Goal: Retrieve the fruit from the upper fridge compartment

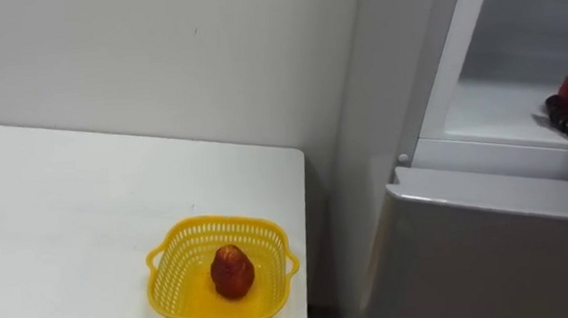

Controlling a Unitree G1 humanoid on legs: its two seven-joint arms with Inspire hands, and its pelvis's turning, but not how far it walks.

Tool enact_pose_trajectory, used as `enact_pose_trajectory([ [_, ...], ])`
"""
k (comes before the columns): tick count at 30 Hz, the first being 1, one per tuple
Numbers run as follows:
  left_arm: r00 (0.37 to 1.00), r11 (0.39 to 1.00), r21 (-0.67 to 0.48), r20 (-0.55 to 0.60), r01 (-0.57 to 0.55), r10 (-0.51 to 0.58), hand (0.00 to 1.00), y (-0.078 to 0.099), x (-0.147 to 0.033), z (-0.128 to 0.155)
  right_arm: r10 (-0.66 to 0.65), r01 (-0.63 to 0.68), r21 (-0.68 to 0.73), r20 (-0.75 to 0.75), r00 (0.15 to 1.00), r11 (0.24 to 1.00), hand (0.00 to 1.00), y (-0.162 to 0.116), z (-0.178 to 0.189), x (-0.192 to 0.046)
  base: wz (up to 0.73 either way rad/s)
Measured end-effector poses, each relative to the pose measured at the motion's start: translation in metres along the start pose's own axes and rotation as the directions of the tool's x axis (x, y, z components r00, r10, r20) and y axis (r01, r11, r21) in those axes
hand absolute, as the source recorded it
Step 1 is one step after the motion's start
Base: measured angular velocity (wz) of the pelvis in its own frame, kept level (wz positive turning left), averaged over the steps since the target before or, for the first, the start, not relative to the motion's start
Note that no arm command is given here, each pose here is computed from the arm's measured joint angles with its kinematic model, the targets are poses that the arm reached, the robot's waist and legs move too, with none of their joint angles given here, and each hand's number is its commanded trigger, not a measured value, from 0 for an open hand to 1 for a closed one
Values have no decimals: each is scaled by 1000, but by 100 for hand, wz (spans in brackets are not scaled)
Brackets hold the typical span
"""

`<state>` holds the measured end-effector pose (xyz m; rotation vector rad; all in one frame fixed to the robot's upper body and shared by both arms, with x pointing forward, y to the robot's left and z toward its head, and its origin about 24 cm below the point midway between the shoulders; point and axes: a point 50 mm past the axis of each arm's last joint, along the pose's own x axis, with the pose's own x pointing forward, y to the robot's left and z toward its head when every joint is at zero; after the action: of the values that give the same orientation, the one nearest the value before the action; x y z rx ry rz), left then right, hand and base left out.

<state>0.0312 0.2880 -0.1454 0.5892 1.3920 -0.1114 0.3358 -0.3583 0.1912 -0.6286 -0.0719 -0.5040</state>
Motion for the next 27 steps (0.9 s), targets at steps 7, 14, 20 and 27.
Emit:
enact_pose_trajectory([
  [7, 1000, 1000, -1, -1, -4, 4, 0, 0, 0, 0, 2, -2, 15, -12, 1000, 1000, 100, 1, -1, 0, 0],
  [14, 1000, 1000, -1, -1, -5, 5, 0, 0, 0, 0, 2, -1, 16, -13, 1000, 1000, 100, 1, -1, 0, 0],
  [20, 1000, 1000, -1, -2, -5, 5, 0, 0, 0, -1, -39, 39, 24, 6, 999, 999, 100, -3, 7, 3, 0],
  [27, 1000, 1000, 5, -4, -14, 14, 0, 0, 0, -1, -39, 38, 42, 19, 999, 998, 100, -1, 13, 6, 0],
])
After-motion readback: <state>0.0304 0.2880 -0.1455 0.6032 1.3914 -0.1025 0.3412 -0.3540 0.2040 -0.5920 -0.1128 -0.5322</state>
